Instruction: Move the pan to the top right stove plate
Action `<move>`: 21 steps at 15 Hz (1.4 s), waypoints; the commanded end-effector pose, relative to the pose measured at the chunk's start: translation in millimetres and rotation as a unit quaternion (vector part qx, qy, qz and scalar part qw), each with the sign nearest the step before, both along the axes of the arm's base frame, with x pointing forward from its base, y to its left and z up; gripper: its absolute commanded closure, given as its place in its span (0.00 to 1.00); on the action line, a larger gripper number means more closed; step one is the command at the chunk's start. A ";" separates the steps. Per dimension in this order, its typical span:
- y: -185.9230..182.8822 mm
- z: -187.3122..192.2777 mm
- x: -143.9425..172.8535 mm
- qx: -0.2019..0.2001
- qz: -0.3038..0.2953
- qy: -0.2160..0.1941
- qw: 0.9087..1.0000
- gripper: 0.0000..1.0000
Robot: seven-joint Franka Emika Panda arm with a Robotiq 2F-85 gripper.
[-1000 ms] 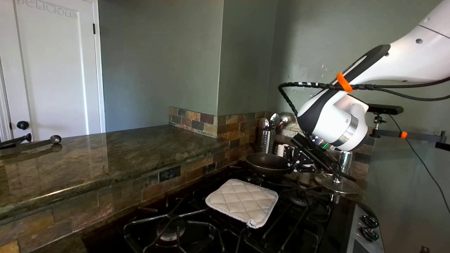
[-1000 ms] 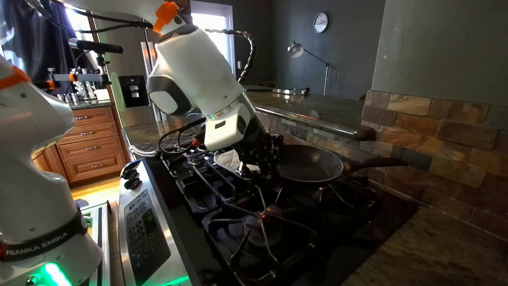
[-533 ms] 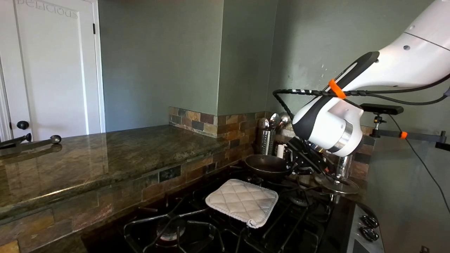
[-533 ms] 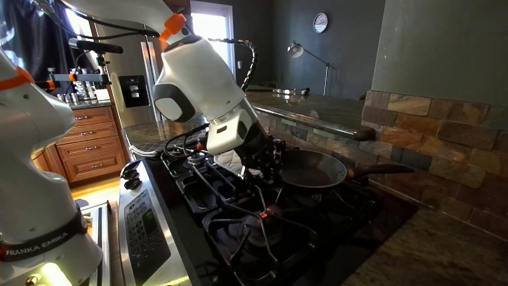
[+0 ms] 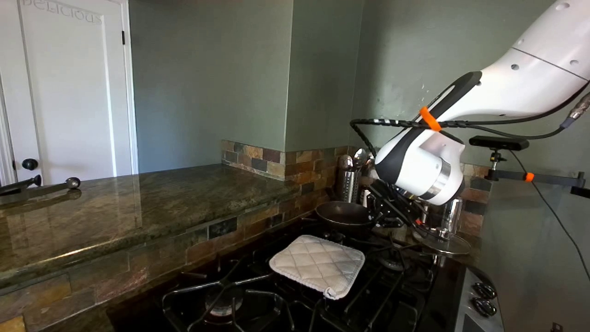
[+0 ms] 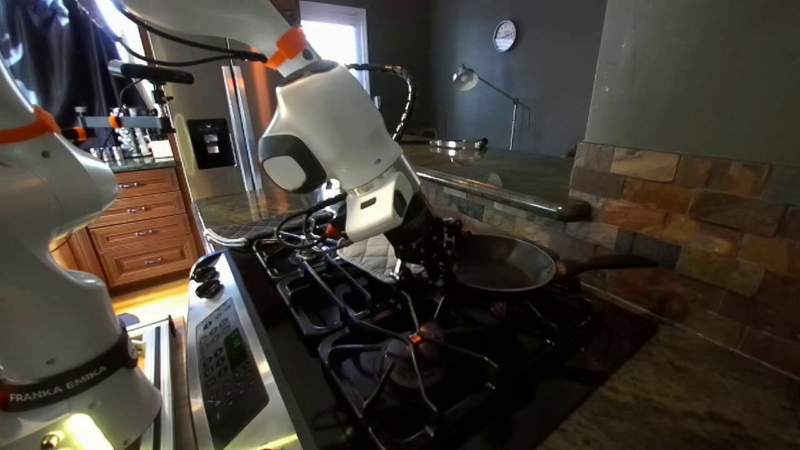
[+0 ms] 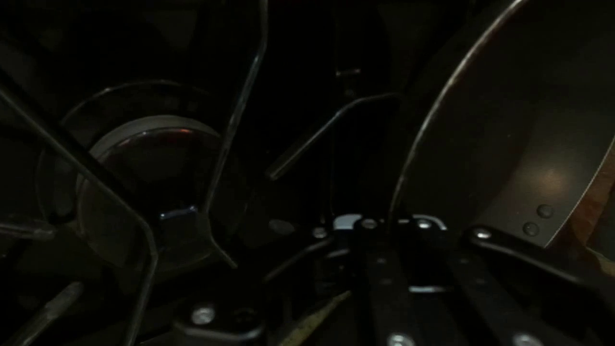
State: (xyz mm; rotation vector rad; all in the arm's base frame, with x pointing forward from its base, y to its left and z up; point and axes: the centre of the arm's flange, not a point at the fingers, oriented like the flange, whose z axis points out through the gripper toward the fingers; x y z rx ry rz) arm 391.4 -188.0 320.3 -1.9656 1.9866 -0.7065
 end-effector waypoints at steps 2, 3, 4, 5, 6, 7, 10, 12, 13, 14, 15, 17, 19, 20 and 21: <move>-2.3 1.3 23.6 -0.010 -0.015 -0.003 1.000 0.98; -2.6 0.2 24.9 -0.010 -0.017 -0.003 1.000 0.98; -3.6 -0.8 26.2 -0.011 -0.022 -0.003 1.000 0.98; -4.4 -1.3 26.8 -0.011 -0.025 -0.004 1.000 0.98; -5.1 -2.3 27.4 -0.013 -0.031 -0.004 0.999 0.98; -5.8 -4.0 28.0 -0.014 -0.035 -0.005 0.999 0.98; -6.2 -9.0 29.1 -0.015 -0.042 -0.005 0.999 0.98; -5.1 -11.0 31.4 -0.015 -0.040 -0.005 0.999 0.98; -4.8 -11.0 33.1 -0.015 -0.039 -0.005 0.999 0.98; -4.7 -10.8 34.3 -0.015 -0.038 -0.006 0.999 0.98; -4.8 -11.0 35.2 -0.014 -0.037 -0.006 0.999 0.98; -4.7 -11.5 36.9 -0.013 -0.033 -0.005 0.999 0.68; -3.4 -11.0 39.2 -0.014 -0.032 -0.006 0.999 0.65; -2.7 -10.5 41.0 -0.015 -0.030 -0.007 0.999 0.63; -1.8 -10.4 42.4 -0.015 -0.029 -0.007 0.999 0.59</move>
